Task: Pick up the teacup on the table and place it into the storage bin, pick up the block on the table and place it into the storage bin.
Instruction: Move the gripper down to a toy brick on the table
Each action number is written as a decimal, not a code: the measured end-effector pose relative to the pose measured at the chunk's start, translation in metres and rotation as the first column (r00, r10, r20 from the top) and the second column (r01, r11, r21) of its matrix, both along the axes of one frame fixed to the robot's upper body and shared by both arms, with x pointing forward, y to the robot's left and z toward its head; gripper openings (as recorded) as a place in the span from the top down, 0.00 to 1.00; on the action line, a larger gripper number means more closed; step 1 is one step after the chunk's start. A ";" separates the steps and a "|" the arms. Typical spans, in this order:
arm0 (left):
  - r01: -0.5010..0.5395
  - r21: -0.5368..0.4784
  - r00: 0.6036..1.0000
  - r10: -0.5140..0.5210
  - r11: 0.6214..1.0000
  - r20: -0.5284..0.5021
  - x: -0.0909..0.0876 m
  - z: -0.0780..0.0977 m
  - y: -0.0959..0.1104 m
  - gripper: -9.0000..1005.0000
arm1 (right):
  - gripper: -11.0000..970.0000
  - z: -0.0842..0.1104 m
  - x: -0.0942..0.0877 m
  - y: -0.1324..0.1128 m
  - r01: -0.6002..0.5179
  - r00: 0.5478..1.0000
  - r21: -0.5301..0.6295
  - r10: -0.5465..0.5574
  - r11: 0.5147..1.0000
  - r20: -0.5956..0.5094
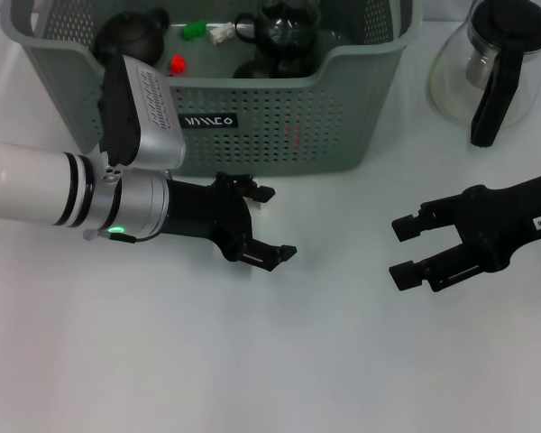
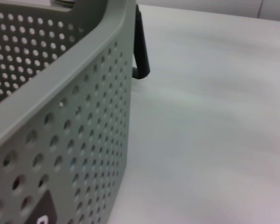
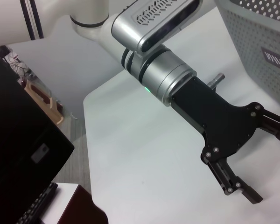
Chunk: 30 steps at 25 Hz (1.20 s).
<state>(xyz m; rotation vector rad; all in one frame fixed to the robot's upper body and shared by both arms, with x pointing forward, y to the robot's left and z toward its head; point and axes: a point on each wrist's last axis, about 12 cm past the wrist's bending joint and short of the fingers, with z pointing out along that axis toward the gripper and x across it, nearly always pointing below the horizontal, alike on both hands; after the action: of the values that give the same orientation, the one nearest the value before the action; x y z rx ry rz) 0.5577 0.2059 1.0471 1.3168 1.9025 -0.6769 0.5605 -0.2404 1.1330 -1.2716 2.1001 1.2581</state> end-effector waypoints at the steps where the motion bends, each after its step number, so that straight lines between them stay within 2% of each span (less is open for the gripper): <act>1: 0.007 -0.003 1.000 -0.007 1.000 -0.003 -0.001 0.001 0.000 0.08 | 0.03 0.000 0.000 0.000 -0.001 1.000 0.000 0.001 1.000 -0.002; 7: 0.075 -0.053 0.996 -0.077 0.996 -0.035 -0.005 0.013 -0.002 0.08 | 0.03 -0.001 -0.002 -0.003 0.006 1.000 0.000 -0.006 1.000 -0.008; 10: 0.072 -0.066 0.997 -0.074 0.995 -0.022 -0.004 0.020 0.001 0.08 | 0.03 -0.001 -0.002 -0.003 0.006 1.000 -0.001 -0.006 1.000 -0.005; 16: 0.015 -0.035 1.000 -0.015 0.999 -0.003 0.001 0.014 0.003 0.08 | 0.03 -0.003 -0.003 -0.004 0.007 1.000 0.001 -0.007 1.000 0.002; 30: -0.050 0.002 0.999 0.050 0.999 0.006 0.006 0.003 0.004 0.09 | 0.03 -0.005 -0.004 -0.006 0.008 1.000 0.003 -0.008 1.000 0.012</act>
<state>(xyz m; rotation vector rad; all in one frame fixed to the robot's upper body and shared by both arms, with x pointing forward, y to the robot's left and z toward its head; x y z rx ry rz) 0.5638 0.2095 1.0502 1.2674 1.9248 -0.6451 0.5569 -0.2461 1.1284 -1.2655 2.0916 1.2466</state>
